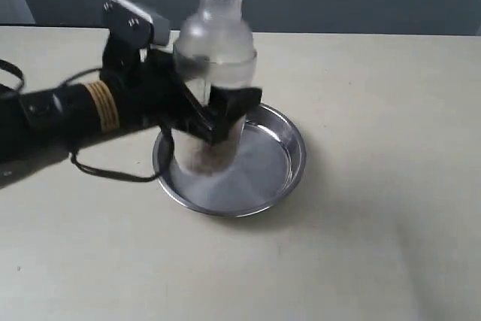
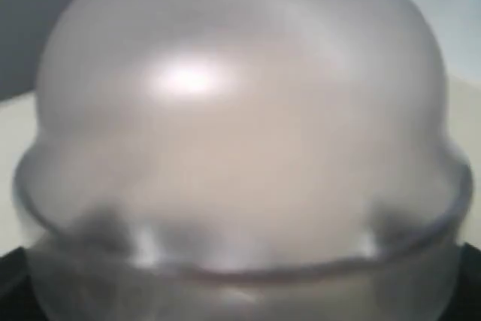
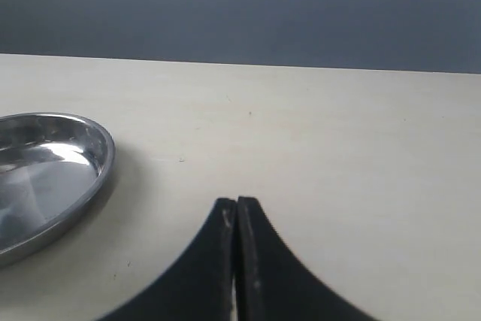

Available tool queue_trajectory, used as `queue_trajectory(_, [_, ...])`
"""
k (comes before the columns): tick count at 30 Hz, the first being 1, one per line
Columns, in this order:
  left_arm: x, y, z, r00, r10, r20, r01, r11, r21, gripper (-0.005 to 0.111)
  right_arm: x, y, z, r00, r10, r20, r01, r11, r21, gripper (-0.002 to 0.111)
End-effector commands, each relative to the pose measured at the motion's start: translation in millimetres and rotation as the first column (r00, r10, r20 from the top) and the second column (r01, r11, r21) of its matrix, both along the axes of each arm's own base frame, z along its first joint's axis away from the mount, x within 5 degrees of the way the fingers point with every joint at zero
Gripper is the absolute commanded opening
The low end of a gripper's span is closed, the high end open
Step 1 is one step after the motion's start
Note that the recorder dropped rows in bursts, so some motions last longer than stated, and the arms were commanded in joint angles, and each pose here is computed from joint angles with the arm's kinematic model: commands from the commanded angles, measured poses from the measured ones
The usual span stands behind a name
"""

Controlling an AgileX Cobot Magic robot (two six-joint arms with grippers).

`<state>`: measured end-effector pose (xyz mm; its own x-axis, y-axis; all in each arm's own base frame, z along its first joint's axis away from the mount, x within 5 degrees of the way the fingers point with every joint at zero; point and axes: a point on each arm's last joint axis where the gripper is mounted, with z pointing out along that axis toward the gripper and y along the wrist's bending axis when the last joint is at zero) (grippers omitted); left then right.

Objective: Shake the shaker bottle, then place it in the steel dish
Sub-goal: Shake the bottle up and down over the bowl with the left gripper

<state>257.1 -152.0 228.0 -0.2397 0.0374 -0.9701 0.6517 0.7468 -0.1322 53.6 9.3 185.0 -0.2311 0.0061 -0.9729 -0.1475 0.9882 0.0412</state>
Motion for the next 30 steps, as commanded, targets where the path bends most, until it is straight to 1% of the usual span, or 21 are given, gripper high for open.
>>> queue_trajectory(1, [0.2, 9.2, 19.0, 0.992, 0.119, 0.035, -0.118, 0.993, -0.028, 0.0, 0.0, 0.1, 0.7, 1.0, 0.003, 0.012, -0.003, 1.0, 0.0, -0.001])
queue_trajectory(2, [1.3, 11.5, -10.6, 0.987, 0.146, -0.071, -0.148, 0.989, -0.023, 0.0, 0.0, 0.1, 0.7, 1.0, 0.003, 0.012, -0.003, 1.0, 0.0, -0.001])
queue_trajectory(3, [-0.4, 9.3, -13.4, 0.988, 0.125, -0.089, -0.134, 0.986, -0.1, 0.0, 0.0, 0.1, 0.7, 1.0, 0.003, 0.012, -0.003, 1.0, 0.0, -0.001])
queue_trajectory(4, [-4.7, 4.8, -4.0, 0.998, 0.059, -0.029, -0.063, 0.984, -0.167, 0.0, 0.0, 0.1, 0.7, 1.0, 0.003, 0.012, -0.003, 1.0, 0.0, -0.001])
queue_trajectory(6, [-17.1, 0.3, 48.2, 0.97, -0.038, 0.24, 0.103, 0.959, -0.264, 0.0, 0.0, 0.1, 0.7, 1.0, 0.003, 0.012, -0.003, 1.0, 0.0, -0.001])
queue_trajectory(8, [-14.7, 4.4, 81.2, 0.95, 0.016, 0.311, 0.045, 0.981, -0.188, 0.0, 0.0, 0.1, 0.7, 1.0, 0.003, 0.012, -0.003, 1.0, 0.0, -0.001])
queue_trajectory(10, [-3.5, 7.7, 52.9, 0.986, 0.084, 0.145, -0.074, 0.994, -0.077, 0.0, 0.0, 0.1, 0.7, 1.0, 0.003, 0.012, -0.003, 1.0, 0.0, -0.001])
queue_trajectory(11, [2.3, 6.5, 17.5, 0.995, 0.093, 0.031, -0.092, 0.996, -0.022, 0.0, 0.0, 0.1, 0.7, 1.0, 0.003, 0.012, -0.003, 1.0, 0.0, -0.001])
queue_trajectory(12, [3.6, 5.5, -7.6, 0.993, 0.1, -0.058, -0.102, 0.994, -0.03, 0.0, 0.0, 0.1, 0.7, 1.0, 0.003, 0.012, -0.003, 1.0, 0.0, -0.001])
queue_trajectory(13, [3.3, 2.9, -13.1, 0.994, 0.081, -0.075, -0.088, 0.992, -0.091, 0.0, 0.0, 0.1, 0.7, 1.0, 0.003, 0.012, -0.003, 1.0, 0.0, -0.001])
queue_trajectory(15, [-5.6, -6.6, 13.6, 0.994, -0.056, 0.096, 0.078, 0.968, -0.239, 0.0, 0.0, 0.1, 0.7, 1.0, 0.003, 0.012, -0.003, 1.0, 0.0, -0.001])
queue_trajectory(16, [-10.1, -6.2, 40.8, 0.974, -0.065, 0.215, 0.13, 0.944, -0.302, 0.0, 0.0, 0.1, 0.7, 1.0, 0.003, 0.012, -0.003, 1.0, 0.0, -0.001])
queue_trajectory(18, [-7.3, -5.6, 60.6, 0.963, -0.028, 0.27, 0.093, 0.968, -0.232, 0.0, 0.0, 0.1, 0.7, 1.0, 0.003, 0.012, -0.003, 1.0, 0.0, -0.001])
queue_trajectory(21, [5.9, -5.5, -16.4, 0.997, 0.07, -0.023, -0.07, 0.997, 0.019, 0.0, 0.0, 0.1, 0.7, 1.0, 0.003, 0.012, -0.003, 1.0, 0.0, -0.001])
queue_trajectory(22, [5.7, -3.5, -35.4, 0.992, 0.093, -0.087, -0.093, 0.996, 0.007, 0.0, 0.0, 0.1, 0.7, 1.0, 0.003, 0.012, -0.003, 1.0, 0.0, -0.001])
queue_trajectory(23, [4.4, -6.4, -30.6, 0.998, 0.056, -0.043, -0.059, 0.996, -0.067, 0.0, 0.0, 0.1, 0.7, 1.0, 0.003, 0.012, -0.003, 1.0, 0.0, -0.001])
queue_trajectory(25, [-6.9, -12.3, 16.5, 0.977, -0.047, 0.21, 0.097, 0.967, -0.234, 0.0, 0.0, 0.1, 0.7, 1.0, 0.003, 0.012, -0.003, 1.0, 0.0, -0.001])
queue_trajectory(26, [-9.6, -12.8, 38.5, 0.952, -0.057, 0.302, 0.135, 0.961, -0.243, 0.0, 0.0, 0.1, 0.7, 1.0, 0.003, 0.012, -0.003, 1.0, 0.0, -0.001])
queue_trajectory(27, [-9.5, -10.8, 52.2, 0.942, -0.04, 0.333, 0.111, 0.974, -0.198, 0.0, 0.0, 0.1, 0.7, 1.0, 0.003, 0.012, -0.003, 1.0, 0.0, -0.001])
queue_trajectory(28, [-2.4, -9.0, 48.4, 0.965, 0.008, 0.261, 0.027, 0.991, -0.129, 0.0, 0.0, 0.1, 0.7, 1.0, 0.003, 0.012, -0.003, 1.0, 0.0, -0.001])
queue_trajectory(30, [7.9, -7.0, 3.7, 0.996, 0.066, 0.057, -0.066, 0.998, -0.003, 0.0, 0.0, 0.1, 0.7, 1.0, 0.003, 0.012, -0.003, 1.0, 0.0, -0.001])
